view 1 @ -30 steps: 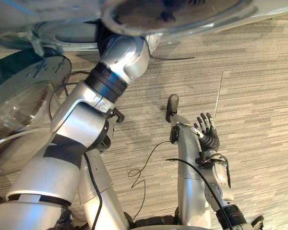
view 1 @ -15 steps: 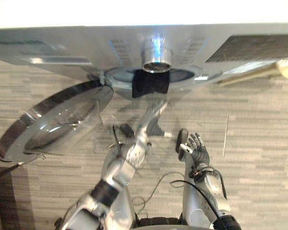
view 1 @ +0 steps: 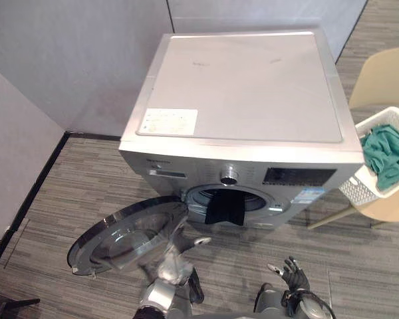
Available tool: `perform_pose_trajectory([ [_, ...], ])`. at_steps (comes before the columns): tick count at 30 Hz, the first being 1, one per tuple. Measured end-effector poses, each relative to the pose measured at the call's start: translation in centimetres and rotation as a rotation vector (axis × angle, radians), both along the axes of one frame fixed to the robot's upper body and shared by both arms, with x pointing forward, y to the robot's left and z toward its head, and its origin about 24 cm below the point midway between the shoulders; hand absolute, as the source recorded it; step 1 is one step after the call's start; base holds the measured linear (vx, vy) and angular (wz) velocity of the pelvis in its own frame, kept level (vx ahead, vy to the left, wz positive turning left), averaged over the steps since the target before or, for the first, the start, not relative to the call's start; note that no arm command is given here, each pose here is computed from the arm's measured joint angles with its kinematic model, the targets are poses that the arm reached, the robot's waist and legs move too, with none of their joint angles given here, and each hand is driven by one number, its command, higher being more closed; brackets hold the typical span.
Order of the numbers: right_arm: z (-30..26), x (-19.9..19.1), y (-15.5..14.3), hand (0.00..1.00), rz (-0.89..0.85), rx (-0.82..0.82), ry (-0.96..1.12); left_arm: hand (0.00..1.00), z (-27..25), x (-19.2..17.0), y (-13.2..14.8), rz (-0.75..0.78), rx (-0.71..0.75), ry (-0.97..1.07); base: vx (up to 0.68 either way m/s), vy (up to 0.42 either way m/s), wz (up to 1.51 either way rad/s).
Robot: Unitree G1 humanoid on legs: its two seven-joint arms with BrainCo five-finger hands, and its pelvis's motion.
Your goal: Pick up the laundry basket with both hands and put the clothes into the washing machine.
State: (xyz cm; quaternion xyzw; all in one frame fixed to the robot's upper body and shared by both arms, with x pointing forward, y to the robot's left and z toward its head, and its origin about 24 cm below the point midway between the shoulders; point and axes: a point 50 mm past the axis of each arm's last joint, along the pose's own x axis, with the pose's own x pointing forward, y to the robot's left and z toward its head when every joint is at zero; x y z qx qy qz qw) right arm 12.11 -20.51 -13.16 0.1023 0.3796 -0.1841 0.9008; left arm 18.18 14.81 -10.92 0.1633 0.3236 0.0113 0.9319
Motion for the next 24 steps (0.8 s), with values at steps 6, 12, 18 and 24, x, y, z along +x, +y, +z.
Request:
perform_pose_trajectory([
  [6, -1.1, -1.5, 0.4, 0.0, -0.017, -0.002, 0.097, 0.0, -3.7, -6.5, 6.4, 0.274, -0.004, 0.282, 0.14, 0.04, 0.09],
  [12, -1.3, -1.6, 0.7, 0.0, -0.026, 0.009, 0.109, 0.0, -4.3, -8.7, 8.2, 0.376, 0.017, 0.354, -0.04, -0.044, -0.01],
  [18, -2.3, -2.7, 2.9, 0.0, 0.066, 0.046, 0.187, 0.0, -4.4, -12.7, 12.1, 0.57, 0.075, 0.457, -0.05, -0.264, -0.12],
  [24, -1.8, -1.4, 2.5, 0.0, 0.292, -0.043, 0.156, 0.0, -4.2, -8.4, 9.3, 0.466, 0.028, 0.358, 0.02, -0.338, 0.0],
])
